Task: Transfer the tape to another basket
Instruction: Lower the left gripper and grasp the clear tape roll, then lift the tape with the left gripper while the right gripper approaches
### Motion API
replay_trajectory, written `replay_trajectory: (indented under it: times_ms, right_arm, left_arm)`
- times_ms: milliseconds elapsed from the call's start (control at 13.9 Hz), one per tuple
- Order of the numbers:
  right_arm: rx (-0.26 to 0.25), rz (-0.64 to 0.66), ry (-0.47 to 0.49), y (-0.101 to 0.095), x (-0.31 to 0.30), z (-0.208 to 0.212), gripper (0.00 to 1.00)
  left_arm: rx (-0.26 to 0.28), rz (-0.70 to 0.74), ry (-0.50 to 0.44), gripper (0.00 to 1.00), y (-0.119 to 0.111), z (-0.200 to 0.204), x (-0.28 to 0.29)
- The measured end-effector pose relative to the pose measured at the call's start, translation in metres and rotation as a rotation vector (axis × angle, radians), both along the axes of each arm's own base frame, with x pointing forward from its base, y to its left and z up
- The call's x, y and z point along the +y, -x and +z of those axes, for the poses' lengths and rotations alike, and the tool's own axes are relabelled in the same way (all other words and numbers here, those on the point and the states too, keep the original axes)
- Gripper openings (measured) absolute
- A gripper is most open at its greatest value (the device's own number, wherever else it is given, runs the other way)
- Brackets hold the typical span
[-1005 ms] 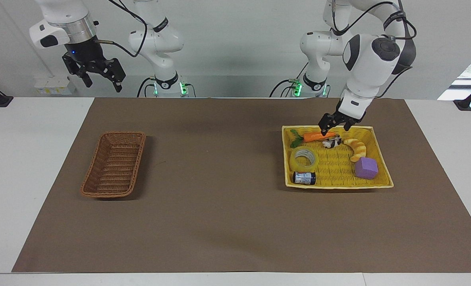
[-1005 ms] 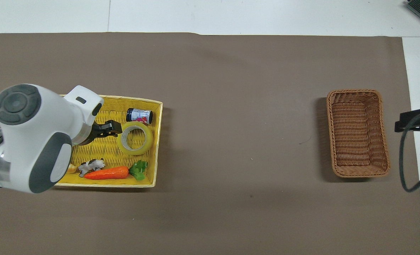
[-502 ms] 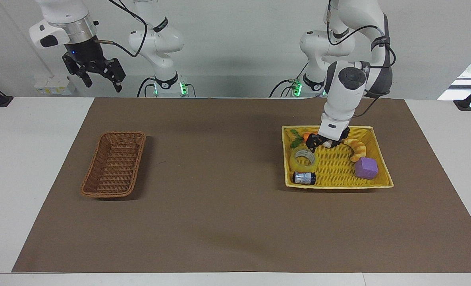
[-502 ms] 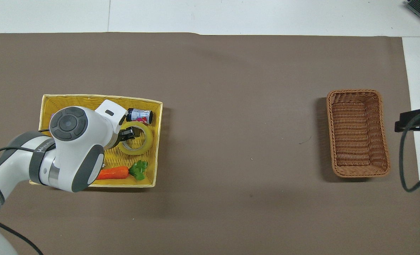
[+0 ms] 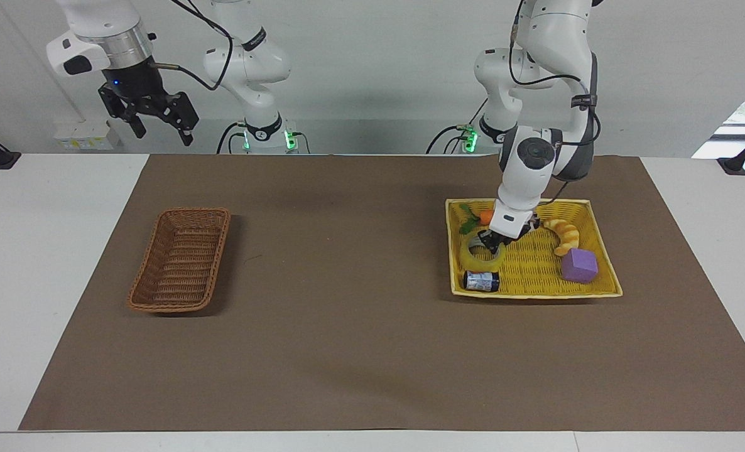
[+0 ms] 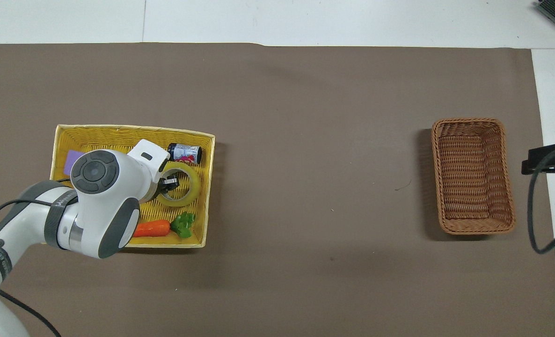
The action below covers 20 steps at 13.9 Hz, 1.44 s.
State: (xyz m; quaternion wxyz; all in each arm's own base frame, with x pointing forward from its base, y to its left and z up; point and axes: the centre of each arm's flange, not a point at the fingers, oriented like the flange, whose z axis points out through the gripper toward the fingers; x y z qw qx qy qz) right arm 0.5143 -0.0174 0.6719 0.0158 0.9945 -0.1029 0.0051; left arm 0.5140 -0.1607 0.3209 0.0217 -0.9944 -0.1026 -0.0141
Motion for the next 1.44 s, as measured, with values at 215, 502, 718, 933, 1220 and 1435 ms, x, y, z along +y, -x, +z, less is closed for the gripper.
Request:
replay_trajectory:
  times_ms: [215, 502, 718, 933, 1220, 1435]
  right_arm:
    - [0.000, 0.000, 0.000, 0.000, 0.000, 0.000, 1.00]
    - [0.000, 0.000, 0.000, 0.000, 0.000, 0.000, 1.00]
    - [0.000, 0.000, 0.000, 0.000, 0.000, 0.000, 1.00]
    - [0.000, 0.000, 0.000, 0.000, 0.000, 0.000, 1.00]
    - [0.000, 0.000, 0.000, 0.000, 0.000, 0.000, 1.00]
    - [0.015, -0.006, -0.001, 0.002, -0.003, -0.001, 1.00]
  left_arm:
    - [0.029, 0.018, -0.003, 0.22, -0.011, 0.023, -0.001]
    - [0.091, 0.028, 0.026, 0.22, -0.034, 0.079, 0.010]
    - [0.130, 0.048, 0.099, 0.22, -0.048, 0.125, 0.030]
    - [0.153, 0.066, 0.199, 0.22, -0.052, 0.172, 0.027]
    - [0.181, 0.069, 0.402, 0.22, -0.049, 0.202, 0.002]
    - [0.185, 0.020, 0.582, 0.22, -0.047, 0.206, -0.025]
